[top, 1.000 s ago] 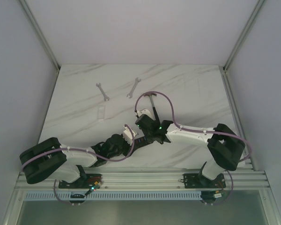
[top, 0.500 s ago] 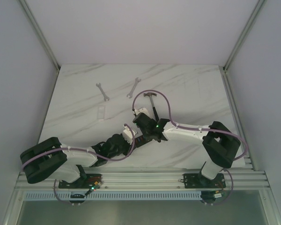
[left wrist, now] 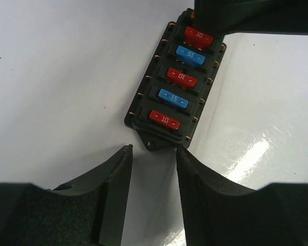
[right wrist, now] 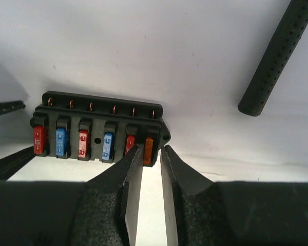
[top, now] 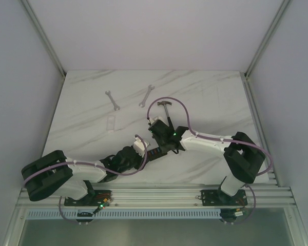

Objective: Snap on the fuse box
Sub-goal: Install the fuse at the fuse box base.

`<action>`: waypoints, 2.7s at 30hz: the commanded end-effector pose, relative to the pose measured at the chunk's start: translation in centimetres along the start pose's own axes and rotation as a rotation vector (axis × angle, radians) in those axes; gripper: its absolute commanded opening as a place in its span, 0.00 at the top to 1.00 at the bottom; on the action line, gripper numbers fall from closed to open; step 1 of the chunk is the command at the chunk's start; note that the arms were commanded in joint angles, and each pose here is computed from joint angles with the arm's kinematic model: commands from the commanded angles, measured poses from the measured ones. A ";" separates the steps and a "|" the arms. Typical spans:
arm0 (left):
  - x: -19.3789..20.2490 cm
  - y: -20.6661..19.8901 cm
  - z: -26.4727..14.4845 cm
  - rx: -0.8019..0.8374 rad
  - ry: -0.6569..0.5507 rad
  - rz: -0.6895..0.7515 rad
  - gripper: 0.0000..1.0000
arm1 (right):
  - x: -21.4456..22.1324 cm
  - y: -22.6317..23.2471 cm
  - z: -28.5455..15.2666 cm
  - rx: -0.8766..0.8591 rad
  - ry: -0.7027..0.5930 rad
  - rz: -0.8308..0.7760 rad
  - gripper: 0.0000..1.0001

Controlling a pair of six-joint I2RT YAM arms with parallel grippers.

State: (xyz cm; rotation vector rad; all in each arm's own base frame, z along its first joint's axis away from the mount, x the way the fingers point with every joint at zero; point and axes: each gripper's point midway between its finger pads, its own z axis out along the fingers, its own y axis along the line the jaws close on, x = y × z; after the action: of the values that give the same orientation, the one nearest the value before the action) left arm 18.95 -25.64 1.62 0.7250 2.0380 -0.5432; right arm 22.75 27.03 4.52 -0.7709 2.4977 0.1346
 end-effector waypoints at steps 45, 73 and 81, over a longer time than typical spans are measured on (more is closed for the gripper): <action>-0.1 -0.9 0.6 0.049 0.013 0.035 0.40 | 0.1 -0.3 -0.4 -0.027 0.148 0.018 0.99; 0.1 -0.8 0.7 0.060 0.019 0.034 0.44 | 9.1 -2.1 6.3 0.027 0.505 -0.056 1.00; 0.1 -0.7 0.7 0.055 0.019 0.033 0.45 | 6.2 -0.5 4.9 -0.039 0.403 -0.053 0.96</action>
State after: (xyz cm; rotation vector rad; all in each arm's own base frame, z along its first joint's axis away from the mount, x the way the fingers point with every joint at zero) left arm 18.88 -26.56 1.53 0.7819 2.0243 -0.5777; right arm 22.79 26.65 3.64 -0.8900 2.7552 0.0991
